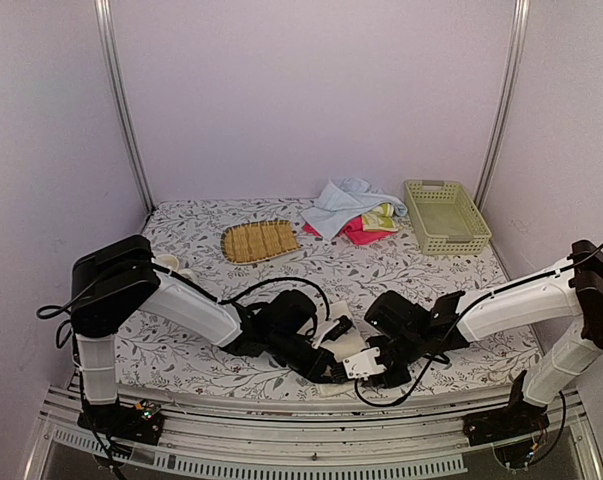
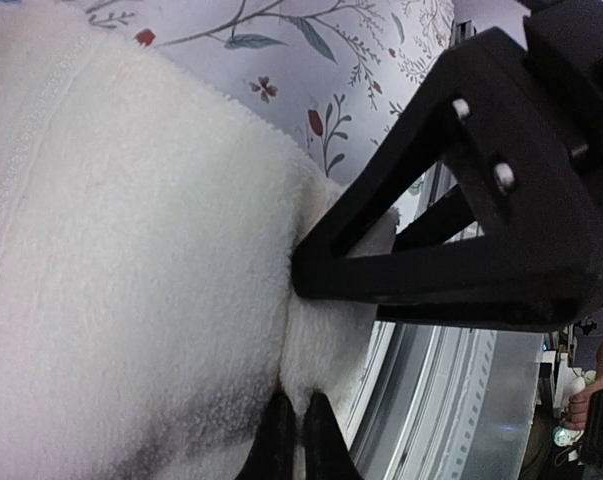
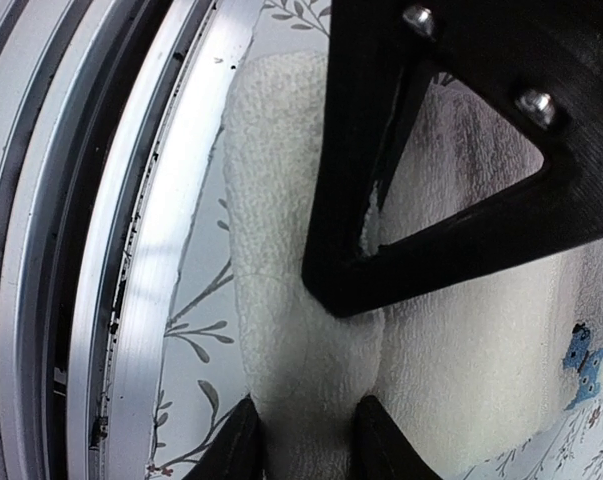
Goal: Roll the towels
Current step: Roll the towel at the center of the board.
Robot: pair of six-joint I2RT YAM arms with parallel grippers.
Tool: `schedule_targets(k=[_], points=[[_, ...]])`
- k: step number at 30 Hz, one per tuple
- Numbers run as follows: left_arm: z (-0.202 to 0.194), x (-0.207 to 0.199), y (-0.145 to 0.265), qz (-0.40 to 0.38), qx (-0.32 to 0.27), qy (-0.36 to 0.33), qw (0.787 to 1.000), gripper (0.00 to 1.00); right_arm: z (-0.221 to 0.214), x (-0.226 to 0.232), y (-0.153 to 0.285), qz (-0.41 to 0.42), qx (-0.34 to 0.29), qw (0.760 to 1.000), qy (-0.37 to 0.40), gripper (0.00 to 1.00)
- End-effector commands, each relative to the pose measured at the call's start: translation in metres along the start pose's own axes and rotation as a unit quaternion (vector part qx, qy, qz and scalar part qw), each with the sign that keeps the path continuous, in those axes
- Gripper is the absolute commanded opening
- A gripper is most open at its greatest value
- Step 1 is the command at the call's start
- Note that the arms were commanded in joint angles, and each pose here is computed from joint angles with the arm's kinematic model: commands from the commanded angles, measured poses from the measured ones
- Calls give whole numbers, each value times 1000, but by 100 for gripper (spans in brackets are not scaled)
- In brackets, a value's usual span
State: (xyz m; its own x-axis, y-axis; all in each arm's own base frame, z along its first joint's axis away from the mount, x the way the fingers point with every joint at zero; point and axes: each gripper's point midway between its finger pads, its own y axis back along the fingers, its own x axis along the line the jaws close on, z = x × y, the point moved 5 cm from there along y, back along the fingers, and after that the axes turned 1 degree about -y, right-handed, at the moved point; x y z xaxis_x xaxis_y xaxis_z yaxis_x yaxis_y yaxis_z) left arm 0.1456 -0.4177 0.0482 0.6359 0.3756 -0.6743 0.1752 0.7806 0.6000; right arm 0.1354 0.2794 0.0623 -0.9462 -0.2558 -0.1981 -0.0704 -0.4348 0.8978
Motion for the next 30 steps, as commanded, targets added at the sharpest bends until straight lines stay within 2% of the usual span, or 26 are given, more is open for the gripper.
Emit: schedule_targets(k=[1,4,5,8,11,15,18,26,30], points=[[-18,22,-1,39,30,23,999,0,-14,12,-11,25,32,999,5,29],[-15,19,10,49,9,9,999,0,-18,20,-13,51,39,998,3,17],[-10,13,18,52,-9,-3,999,3,-18,23,-13,62,40,997,2,14],[-9,4,41,74,-48,-35,995,15,-16,31,-10,96,36,995,-1,9],[-19,-6,60,117,-82,-82,986,22,-10,36,-7,138,30,990,-13,8],[-32,-23,80,198,-133,-153,959,24,-1,34,-6,198,19,979,-47,6],[-52,-39,79,243,-143,-225,933,24,2,23,-8,238,10,968,-83,5],[-82,-68,45,331,-97,-386,855,21,-17,3,-27,363,30,915,-174,5],[-65,-76,28,363,-99,-408,832,29,-16,-4,-33,373,31,911,-174,4]])
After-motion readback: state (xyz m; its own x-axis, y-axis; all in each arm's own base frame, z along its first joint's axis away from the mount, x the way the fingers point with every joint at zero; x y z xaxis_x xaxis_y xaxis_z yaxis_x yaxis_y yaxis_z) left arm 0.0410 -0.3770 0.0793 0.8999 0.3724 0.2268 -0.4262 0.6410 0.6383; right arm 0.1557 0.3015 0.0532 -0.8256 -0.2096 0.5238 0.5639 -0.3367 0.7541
